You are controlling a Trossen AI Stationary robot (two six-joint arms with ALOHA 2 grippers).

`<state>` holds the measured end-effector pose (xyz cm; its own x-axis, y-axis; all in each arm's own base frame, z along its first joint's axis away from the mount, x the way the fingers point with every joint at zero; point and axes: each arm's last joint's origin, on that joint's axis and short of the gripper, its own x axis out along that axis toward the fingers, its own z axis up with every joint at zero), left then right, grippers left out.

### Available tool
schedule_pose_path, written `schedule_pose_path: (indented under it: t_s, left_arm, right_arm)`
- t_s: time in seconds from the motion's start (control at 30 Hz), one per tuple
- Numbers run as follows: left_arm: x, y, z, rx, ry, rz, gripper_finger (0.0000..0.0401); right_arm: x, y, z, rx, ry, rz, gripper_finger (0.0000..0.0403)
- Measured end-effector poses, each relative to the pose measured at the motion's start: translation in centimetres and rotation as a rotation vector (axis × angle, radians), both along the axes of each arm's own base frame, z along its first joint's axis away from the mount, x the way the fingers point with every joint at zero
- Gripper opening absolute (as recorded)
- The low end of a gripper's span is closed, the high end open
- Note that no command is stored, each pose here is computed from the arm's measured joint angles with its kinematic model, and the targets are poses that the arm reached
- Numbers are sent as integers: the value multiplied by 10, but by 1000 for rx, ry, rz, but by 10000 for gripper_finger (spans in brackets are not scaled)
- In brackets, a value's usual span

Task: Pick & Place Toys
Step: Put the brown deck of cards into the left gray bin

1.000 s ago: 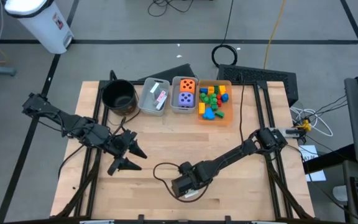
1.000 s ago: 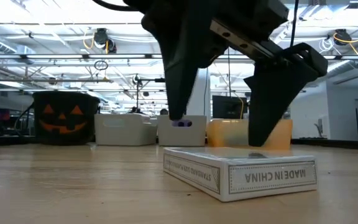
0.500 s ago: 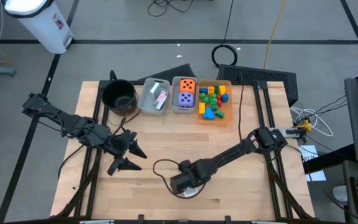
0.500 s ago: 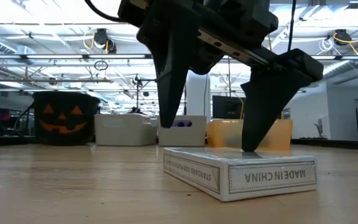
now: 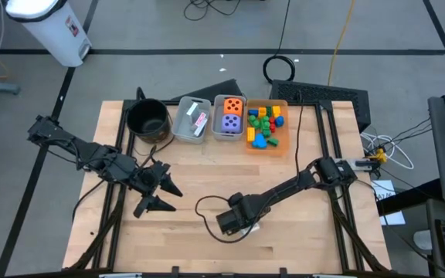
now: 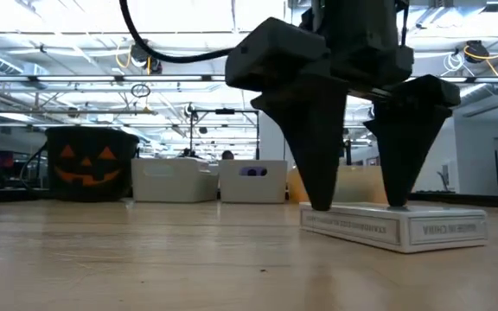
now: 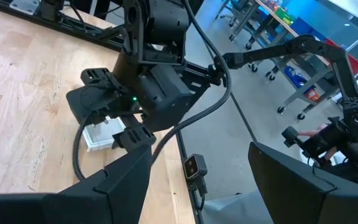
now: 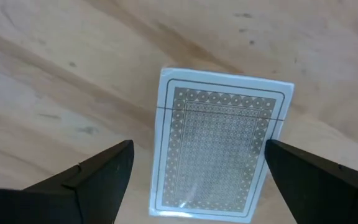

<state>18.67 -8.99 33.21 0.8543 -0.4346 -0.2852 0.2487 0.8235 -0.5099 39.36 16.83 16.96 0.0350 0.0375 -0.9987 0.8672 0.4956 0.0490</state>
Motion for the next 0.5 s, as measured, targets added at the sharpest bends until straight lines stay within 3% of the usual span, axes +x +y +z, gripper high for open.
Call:
schedule_pose_path:
  t_s: [0.5]
  left_arm:
    - [0,0,-1,3,6,0,278]
  right_arm:
    - [-5,-7,26,-27,-64,-9,359]
